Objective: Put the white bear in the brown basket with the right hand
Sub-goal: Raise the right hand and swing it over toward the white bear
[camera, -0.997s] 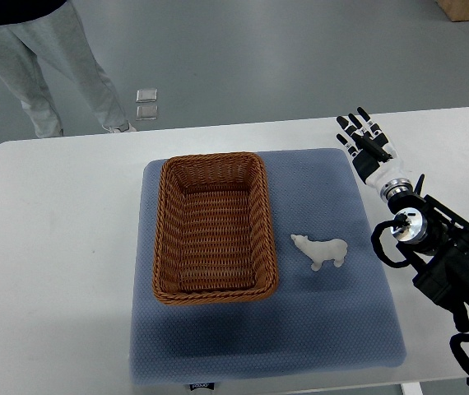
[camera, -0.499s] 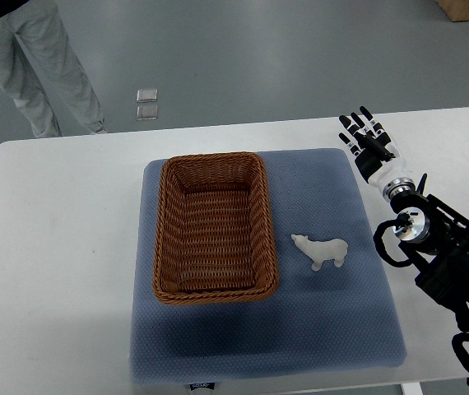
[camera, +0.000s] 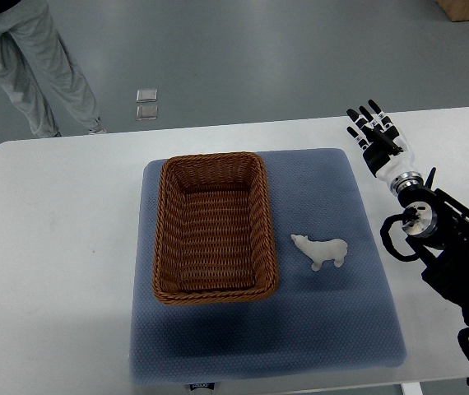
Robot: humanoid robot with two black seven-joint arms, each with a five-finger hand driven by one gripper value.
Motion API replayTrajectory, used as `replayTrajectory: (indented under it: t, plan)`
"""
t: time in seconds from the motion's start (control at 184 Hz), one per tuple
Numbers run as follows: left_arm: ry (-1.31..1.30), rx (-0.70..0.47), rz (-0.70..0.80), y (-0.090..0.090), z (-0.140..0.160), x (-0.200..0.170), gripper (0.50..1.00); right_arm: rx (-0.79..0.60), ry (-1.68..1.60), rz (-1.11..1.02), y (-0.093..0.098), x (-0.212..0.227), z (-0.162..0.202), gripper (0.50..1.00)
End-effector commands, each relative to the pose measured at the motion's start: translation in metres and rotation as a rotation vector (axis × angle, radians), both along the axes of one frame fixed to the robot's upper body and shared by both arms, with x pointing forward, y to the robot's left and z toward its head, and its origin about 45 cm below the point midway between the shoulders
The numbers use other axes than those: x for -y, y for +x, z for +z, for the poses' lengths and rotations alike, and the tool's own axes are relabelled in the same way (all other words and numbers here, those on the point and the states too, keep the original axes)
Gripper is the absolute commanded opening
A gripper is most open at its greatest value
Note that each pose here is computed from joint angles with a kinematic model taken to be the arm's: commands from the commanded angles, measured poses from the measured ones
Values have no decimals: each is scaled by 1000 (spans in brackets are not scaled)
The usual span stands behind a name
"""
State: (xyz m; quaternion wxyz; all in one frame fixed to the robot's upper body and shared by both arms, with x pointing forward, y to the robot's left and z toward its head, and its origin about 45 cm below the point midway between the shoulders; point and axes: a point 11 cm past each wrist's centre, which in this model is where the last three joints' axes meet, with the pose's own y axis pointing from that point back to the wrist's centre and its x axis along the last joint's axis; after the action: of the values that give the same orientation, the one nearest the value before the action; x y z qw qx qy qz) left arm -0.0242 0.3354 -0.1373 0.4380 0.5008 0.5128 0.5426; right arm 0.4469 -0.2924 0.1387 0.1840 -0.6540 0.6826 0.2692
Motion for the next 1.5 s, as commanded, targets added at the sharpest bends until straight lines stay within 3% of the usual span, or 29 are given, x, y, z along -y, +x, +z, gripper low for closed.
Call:
replayTrajectory:
  t: [0.0,0.64,1.089,1.496]
  plan:
    - [0,0,0,0,0,0,1000,11,-10,-10,1,11,6,926]
    - [0,0,0,0,0,0,1000,119,-178,-26,23,58,81,924]
    - [0,0,0,0,0,0,1000,209,-671,232,19,74,154,924]
    - [1,0,0,0,0,0,1000,301,-1205,717,-7,32,182,924]
